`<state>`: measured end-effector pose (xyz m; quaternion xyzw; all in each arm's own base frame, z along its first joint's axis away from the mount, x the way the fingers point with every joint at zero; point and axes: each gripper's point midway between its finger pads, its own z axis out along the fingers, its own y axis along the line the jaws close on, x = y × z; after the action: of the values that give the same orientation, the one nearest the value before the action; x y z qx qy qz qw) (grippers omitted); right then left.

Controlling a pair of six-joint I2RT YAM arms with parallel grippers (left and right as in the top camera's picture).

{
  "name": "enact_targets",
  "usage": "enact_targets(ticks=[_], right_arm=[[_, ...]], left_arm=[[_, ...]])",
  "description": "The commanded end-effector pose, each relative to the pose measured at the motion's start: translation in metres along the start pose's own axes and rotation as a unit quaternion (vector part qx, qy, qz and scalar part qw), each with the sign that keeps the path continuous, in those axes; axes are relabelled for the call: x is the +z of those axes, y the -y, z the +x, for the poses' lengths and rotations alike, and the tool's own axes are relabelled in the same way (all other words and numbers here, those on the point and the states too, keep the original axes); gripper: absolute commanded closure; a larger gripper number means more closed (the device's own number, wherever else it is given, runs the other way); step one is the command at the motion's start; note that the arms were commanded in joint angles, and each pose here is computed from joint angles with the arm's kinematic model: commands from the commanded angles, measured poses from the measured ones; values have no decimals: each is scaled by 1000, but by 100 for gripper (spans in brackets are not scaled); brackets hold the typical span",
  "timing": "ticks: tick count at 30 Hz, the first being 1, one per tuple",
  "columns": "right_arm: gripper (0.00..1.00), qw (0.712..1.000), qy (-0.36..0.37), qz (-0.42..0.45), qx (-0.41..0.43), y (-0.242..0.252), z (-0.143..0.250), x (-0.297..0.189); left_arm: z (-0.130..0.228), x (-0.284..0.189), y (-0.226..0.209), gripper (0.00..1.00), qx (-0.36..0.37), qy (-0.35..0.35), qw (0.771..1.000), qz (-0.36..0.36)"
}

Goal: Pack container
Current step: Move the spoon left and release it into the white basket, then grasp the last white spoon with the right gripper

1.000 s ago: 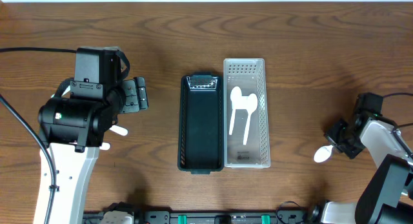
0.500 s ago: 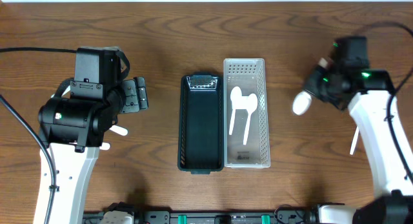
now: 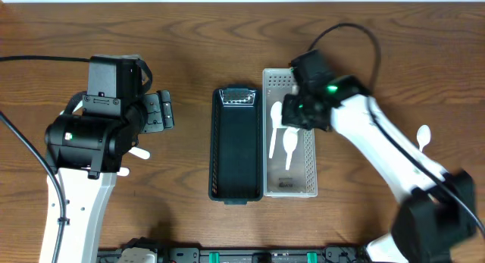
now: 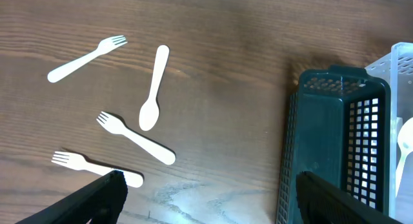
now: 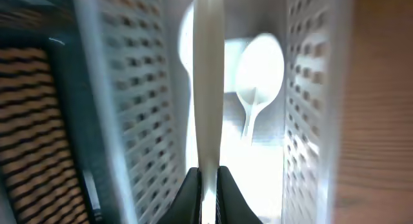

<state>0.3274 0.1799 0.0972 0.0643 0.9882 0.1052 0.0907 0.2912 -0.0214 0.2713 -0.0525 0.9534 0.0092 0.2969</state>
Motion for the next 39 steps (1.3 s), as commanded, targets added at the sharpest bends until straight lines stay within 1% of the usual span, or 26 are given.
enact_targets(ticks=[1, 4, 6, 7, 8, 9, 11, 14, 18, 20, 21, 23, 26, 28, 30, 32, 36, 39], right_arm=[[98, 999, -35, 35, 13, 10, 8, 30], [95, 997, -64, 51, 10, 17, 15, 52], [92, 996, -68, 53, 7, 19, 15, 57], [87, 997, -64, 50, 1, 19, 12, 57], [78, 997, -59, 47, -4, 18, 10, 55], [73, 998, -53, 43, -8, 16, 5, 52], [68, 999, -36, 32, -21, 12, -7, 39], [68, 999, -3, 18, -40, 6, -33, 6], [68, 996, 66, 37, -36, 22, -75, -66], [67, 991, 113, 71, -10, 50, -95, -112], [63, 988, 126, 84, 2, 62, -100, -126], [61, 980, 152, 122, 40, 102, -107, -161], [60, 973, 147, 165, 66, 157, -101, -186], [59, 971, 115, 192, 85, 194, -88, -190], [59, 969, 73, 211, 106, 230, -72, -185], [59, 964, 45, 221, 141, 258, -58, -175], [57, 956, 11, 221, 195, 300, -35, -134], [49, 957, -6, 202, 207, 316, -20, -93]], left_arm=[[1, 1, -3, 14, -4, -2, 1000, -6], [1, 1, -3, 14, -4, -2, 1000, -6], [1, 1, -3, 14, -4, -2, 1000, -6], [1, 1, -3, 14, -4, -2, 1000, -6], [1, 1, -3, 14, -4, -2, 1000, -6], [1, 1, -3, 14, -4, -2, 1000, -6], [1, 1, -3, 14, -4, -1, 1000, -6], [1, 1, -3, 14, -4, -1, 1000, -6], [1, 1, -3, 14, -4, -1, 1000, -6], [1, 1, -3, 14, -4, -1, 1000, -6], [1, 1, -3, 14, -4, -2, 1000, -6], [1, 1, -3, 14, -4, -2, 1000, -6], [1, 1, -3, 14, -4, -2, 1000, -6], [1, 1, -3, 14, -4, -2, 1000, -6], [1, 1, -3, 14, -4, -2, 1000, -6], [1, 1, -3, 14, -4, -2, 1000, -6], [1, 1, -3, 13, -4, -1, 1000, -6], [1, 1, -3, 14, -4, -2, 1000, -6]])
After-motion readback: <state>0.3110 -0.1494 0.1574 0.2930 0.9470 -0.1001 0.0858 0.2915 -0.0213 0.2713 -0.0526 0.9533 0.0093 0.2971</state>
